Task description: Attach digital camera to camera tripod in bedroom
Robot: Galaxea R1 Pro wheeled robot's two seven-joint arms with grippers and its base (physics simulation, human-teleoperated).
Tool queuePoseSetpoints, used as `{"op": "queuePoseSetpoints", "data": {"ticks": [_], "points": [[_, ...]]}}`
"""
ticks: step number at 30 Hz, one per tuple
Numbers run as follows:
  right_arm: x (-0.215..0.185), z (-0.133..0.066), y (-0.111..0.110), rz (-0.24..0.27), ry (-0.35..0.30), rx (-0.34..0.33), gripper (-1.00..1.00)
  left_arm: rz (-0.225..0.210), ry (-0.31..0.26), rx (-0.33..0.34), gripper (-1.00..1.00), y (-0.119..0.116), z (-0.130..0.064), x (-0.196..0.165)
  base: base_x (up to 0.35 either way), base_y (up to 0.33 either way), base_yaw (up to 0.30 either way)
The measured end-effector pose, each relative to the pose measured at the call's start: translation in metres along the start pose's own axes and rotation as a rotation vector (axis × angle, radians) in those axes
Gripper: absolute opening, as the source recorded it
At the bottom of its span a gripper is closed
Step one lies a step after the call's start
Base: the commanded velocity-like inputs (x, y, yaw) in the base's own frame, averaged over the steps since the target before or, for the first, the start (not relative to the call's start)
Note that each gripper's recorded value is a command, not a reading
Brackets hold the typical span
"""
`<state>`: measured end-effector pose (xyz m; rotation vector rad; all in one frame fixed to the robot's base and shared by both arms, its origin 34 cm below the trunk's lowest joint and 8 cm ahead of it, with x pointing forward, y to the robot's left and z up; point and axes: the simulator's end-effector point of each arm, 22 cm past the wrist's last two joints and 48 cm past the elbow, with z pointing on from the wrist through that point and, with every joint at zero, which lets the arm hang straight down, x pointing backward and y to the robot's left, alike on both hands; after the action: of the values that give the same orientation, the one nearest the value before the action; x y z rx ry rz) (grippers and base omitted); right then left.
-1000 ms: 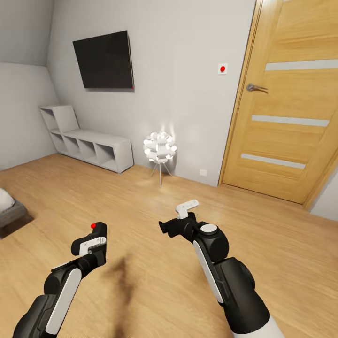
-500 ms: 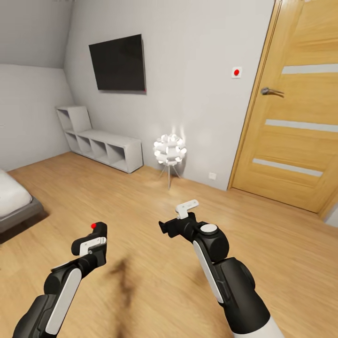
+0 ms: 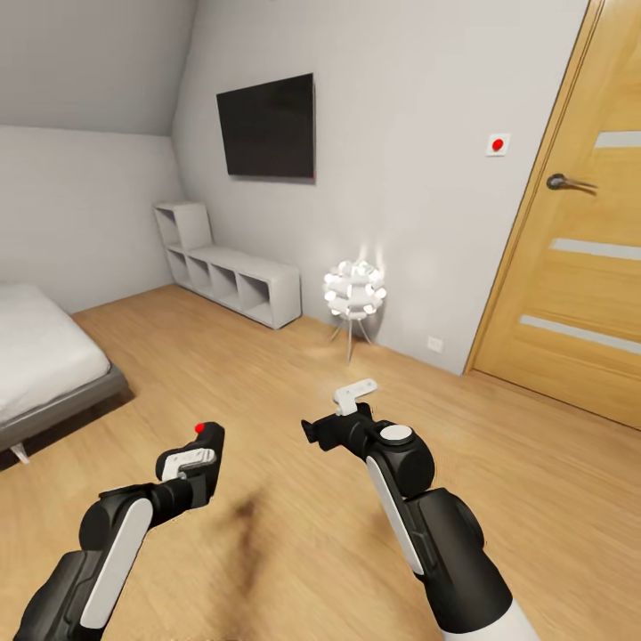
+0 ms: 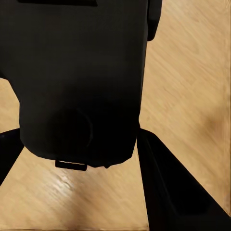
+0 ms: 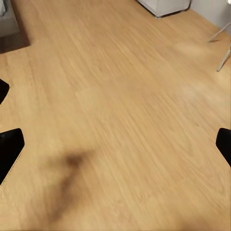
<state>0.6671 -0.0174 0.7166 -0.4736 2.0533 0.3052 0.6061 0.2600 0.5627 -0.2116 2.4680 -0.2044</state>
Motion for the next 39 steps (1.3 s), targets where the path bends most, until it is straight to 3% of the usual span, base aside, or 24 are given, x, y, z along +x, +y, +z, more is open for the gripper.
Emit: {"op": "queuePoseSetpoints", "data": {"ticks": [3, 12, 17, 25, 30, 39], "points": [[-0.006, -0.002, -0.001, 0.0, 0.0, 0.0, 1.0, 0.015, -0.011, 0.015, -1.0, -0.009, -0.008, -0.018, 0.0, 0.0, 0.293], [-0.025, -0.008, -0.003, 0.002, 0.001, 0.002, 1.0, 0.042, -0.121, 0.057, -1.0, -0.037, -0.034, -0.098, 0.0, 0.0, 0.294], [-0.036, -0.012, -0.005, 0.003, 0.0, 0.003, 1.0, 0.041, -0.134, 0.065, -1.0, -0.044, -0.042, -0.113, 0.0, 0.0, 0.295], [-0.052, -0.018, -0.007, 0.005, 0.004, 0.005, 1.0, 0.026, -0.069, 0.041, -1.0, -0.037, -0.044, -0.085, 0.0, 0.0, 0.295], [-0.061, -0.022, -0.008, 0.005, 0.005, 0.005, 1.0, -0.01, -0.034, 0.028, -1.0, -0.032, -0.044, -0.054, 0.0, 0.0, 0.295], [-0.078, -0.028, -0.008, 0.005, 0.006, 0.004, 1.0, -0.028, -0.026, 0.031, -1.0, -0.035, -0.054, -0.051, 0.0, 0.0, 0.295]]}}
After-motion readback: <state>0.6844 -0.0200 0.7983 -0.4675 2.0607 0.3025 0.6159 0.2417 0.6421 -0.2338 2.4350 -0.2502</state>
